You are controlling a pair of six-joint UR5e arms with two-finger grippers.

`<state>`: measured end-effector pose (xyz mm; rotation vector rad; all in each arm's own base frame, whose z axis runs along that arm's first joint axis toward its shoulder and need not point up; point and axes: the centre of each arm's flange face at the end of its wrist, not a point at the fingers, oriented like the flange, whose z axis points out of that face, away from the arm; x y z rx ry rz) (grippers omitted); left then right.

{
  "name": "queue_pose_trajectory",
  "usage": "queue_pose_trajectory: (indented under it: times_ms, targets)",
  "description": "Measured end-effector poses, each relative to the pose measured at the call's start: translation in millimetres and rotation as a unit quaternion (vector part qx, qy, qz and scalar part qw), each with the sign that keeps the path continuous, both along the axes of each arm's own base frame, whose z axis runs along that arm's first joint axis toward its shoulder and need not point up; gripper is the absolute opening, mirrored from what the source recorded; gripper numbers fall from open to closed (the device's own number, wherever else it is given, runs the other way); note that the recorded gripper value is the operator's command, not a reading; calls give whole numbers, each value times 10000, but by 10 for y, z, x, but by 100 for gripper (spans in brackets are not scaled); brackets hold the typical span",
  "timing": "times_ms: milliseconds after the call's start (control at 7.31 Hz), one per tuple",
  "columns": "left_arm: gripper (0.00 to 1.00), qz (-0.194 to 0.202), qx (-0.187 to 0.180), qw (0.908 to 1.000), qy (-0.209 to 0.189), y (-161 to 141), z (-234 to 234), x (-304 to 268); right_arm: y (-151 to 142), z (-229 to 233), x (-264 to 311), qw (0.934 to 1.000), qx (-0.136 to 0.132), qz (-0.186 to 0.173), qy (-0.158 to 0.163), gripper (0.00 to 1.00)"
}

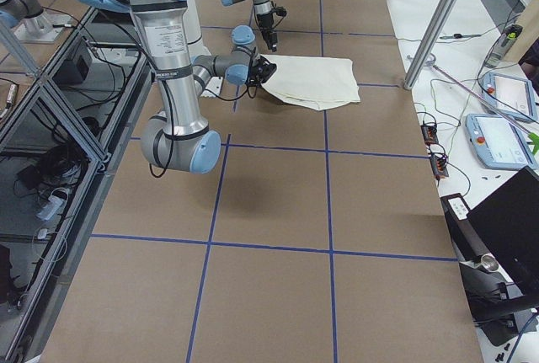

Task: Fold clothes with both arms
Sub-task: 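Move the left gripper to the shirt's near corner and grasp both near corners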

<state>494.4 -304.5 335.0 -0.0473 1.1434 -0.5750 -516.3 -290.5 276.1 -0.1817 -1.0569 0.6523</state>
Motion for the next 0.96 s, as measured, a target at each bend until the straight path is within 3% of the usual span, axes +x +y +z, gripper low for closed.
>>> queue_pose_trajectory:
  times_ms: [274,410,547,957]
  targets:
    - [47,205,-143,9997,-70,267,-10,155,3,6,-2,10000,0,-2,4,0]
    - [16,285,-158,9994,-68,354,-27,221,3,5,-2,10000,1,-2,3,0]
    - [0,312,-179,9993,-47,392,-49,247,4,2,-1,10000,2,-2,0,0]
    - [0,298,-282,9992,41,421,-115,253,3,3,2,10000,5,1,0,0]
